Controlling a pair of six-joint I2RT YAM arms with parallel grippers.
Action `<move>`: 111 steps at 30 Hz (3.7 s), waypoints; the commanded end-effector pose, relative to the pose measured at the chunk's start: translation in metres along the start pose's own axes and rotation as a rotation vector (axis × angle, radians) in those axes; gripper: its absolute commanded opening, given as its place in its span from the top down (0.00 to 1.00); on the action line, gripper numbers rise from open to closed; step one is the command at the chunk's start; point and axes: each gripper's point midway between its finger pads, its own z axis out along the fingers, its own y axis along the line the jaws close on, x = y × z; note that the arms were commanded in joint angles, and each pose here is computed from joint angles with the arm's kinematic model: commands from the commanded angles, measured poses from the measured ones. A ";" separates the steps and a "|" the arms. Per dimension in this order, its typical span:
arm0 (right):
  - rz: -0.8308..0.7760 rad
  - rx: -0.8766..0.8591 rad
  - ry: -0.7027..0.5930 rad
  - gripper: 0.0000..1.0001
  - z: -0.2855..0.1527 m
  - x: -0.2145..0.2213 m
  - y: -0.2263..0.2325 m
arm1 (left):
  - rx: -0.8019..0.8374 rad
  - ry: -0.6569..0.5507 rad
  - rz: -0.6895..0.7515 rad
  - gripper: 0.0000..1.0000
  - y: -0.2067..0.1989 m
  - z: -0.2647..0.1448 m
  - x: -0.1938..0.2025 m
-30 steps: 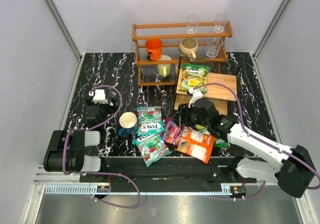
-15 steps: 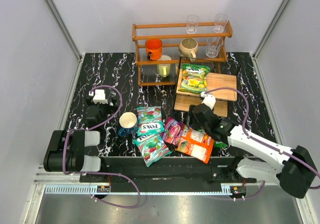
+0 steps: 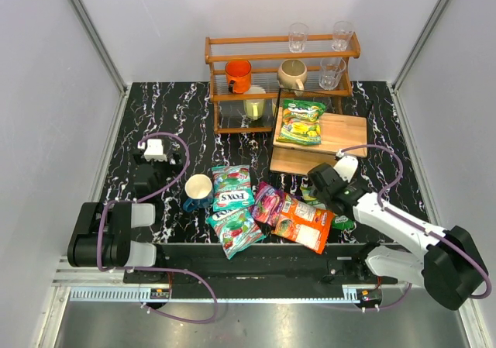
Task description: Place and organize the candy bags onto the shelf
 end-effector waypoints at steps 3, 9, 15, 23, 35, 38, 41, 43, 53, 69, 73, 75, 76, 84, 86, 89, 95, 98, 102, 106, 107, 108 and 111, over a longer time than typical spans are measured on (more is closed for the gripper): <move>0.057 0.041 -0.016 0.26 0.007 -0.007 -0.012 | -0.012 -0.078 -0.007 0.01 0.002 0.008 -0.026; 0.042 0.036 0.078 0.18 0.016 0.010 -0.002 | -0.009 -0.077 -0.007 0.01 0.001 0.008 -0.025; 0.109 0.019 0.112 0.19 0.020 0.024 0.000 | -0.009 -0.077 -0.007 0.01 0.001 0.008 -0.025; 0.145 0.002 0.141 0.75 0.025 0.039 0.000 | -0.011 -0.077 -0.007 0.01 0.002 0.008 -0.025; 0.184 -0.096 -0.018 1.00 -0.023 -0.018 -0.001 | -0.011 -0.078 -0.007 0.01 0.002 0.009 -0.026; 0.171 -0.127 -0.051 1.00 -0.044 -0.036 -0.002 | -0.009 -0.078 -0.007 0.01 0.001 0.009 -0.026; 0.146 -0.186 -0.060 1.00 -0.060 -0.047 0.005 | -0.009 -0.078 -0.007 0.01 0.001 0.009 -0.026; 0.111 -0.242 -0.027 1.00 -0.067 -0.044 0.014 | -0.009 -0.078 -0.007 0.01 0.001 0.009 -0.026; -0.180 -0.608 0.092 1.00 -0.106 -0.002 0.096 | -0.008 -0.078 -0.007 0.01 0.001 0.009 -0.026; -0.509 -0.622 -0.060 0.27 -0.121 0.022 0.153 | -0.009 -0.078 -0.007 0.01 0.001 0.009 -0.026; -0.313 -0.547 -0.104 0.13 -0.112 0.014 0.122 | -0.009 -0.078 -0.005 0.01 0.001 0.009 -0.026; -0.205 -0.546 -0.087 0.12 -0.112 0.016 0.113 | -0.009 -0.078 -0.007 0.01 0.001 0.009 -0.026; -0.187 -0.520 -0.071 0.12 -0.104 0.024 0.103 | -0.009 -0.078 -0.007 0.01 0.001 0.009 -0.026; 0.089 -0.564 0.005 0.22 -0.092 0.049 0.089 | -0.011 -0.077 -0.007 0.01 0.002 0.008 -0.025; 0.096 -0.590 0.019 0.23 -0.094 0.052 0.093 | -0.012 -0.077 -0.007 0.01 0.002 0.008 -0.025; 0.093 -0.592 0.034 0.26 -0.092 0.056 0.096 | -0.009 -0.077 -0.007 0.01 0.001 0.008 -0.025; 0.144 -0.703 0.077 0.38 -0.099 0.063 0.113 | -0.011 -0.078 -0.007 0.01 0.002 0.009 -0.026; 0.143 -0.699 0.096 0.41 -0.096 0.068 0.115 | -0.011 -0.078 -0.005 0.01 0.002 0.009 -0.026; 0.140 -0.658 0.119 0.41 -0.088 0.075 0.113 | -0.011 -0.078 -0.007 0.01 0.002 0.008 -0.026; 0.135 -0.655 0.146 0.55 -0.082 0.084 0.115 | -0.009 -0.078 -0.007 0.01 0.001 0.009 -0.025; 0.143 -0.667 0.144 0.62 -0.084 0.083 0.117 | -0.009 -0.078 -0.007 0.01 0.001 0.009 -0.025; 0.146 -0.669 0.143 0.76 -0.083 0.083 0.117 | -0.011 -0.078 -0.007 0.01 0.002 0.009 -0.025; 0.151 -0.683 0.119 0.97 -0.086 0.076 0.117 | -0.066 -0.094 -0.044 0.01 0.010 0.008 -0.032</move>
